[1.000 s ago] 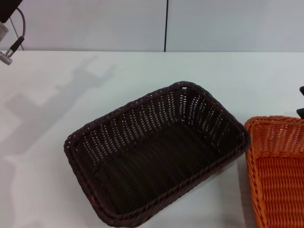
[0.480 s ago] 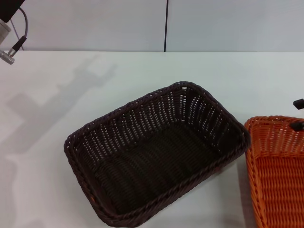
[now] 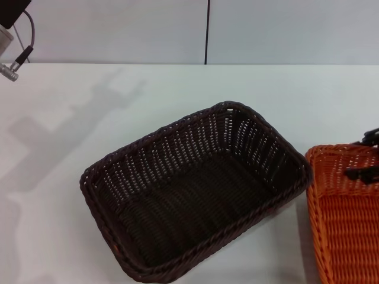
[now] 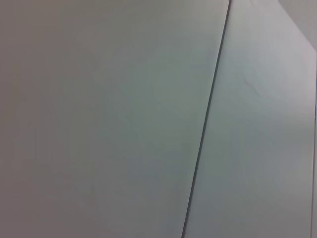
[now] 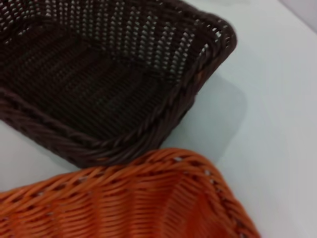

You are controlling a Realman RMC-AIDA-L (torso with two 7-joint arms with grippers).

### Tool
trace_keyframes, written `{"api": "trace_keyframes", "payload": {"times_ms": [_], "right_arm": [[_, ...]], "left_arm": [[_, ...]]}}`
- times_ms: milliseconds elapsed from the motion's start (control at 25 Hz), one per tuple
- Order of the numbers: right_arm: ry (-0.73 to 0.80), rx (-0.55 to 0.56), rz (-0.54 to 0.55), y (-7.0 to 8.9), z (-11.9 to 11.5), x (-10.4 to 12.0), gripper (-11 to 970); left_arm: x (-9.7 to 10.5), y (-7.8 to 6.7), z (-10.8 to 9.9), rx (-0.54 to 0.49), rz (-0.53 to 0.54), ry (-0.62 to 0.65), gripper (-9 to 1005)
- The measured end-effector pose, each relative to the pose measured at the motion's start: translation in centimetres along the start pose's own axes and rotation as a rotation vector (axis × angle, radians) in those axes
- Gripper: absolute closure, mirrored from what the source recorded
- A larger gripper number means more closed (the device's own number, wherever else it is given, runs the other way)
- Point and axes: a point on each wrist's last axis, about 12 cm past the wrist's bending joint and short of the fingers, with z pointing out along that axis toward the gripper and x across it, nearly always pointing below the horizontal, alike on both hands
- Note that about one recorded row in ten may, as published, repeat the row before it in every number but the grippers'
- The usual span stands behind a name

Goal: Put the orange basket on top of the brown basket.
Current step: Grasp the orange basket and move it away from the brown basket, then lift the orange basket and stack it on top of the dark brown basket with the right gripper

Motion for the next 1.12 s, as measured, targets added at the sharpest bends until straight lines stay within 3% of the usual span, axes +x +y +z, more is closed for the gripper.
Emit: {"api": "trace_keyframes", "payload": {"times_ms": [200,480,640,840,1120], "right_arm": [[0.043,-0.007,-0.001,0.3,-0.1,0.7,458],[0.073,-0.055,0.032,1.1,-2.4,2.7,560],[0.093,-0.156,0.11,2.1,-4.6,3.9,626],[0.051,-0.245,0.254,4.0,-6.6,5.7,777],[-0.11,-0.282,0.434,6.8,-8.5,8.4,821]], "left_arm": [[0.2,0.1,-0.2,-0.007,-0.008,0.001,169],[0.7,0.1,-0.5,-0.016,-0.029,0.009,169],[1.0,-0.1,-0.6,-0.009,-0.038,0.015,169],[1.0,0.0,-1.4,-0.011,-0.041,0.016,169],[0.7,-0.2,-2.1,0.014,-0.039,0.003,169]]}}
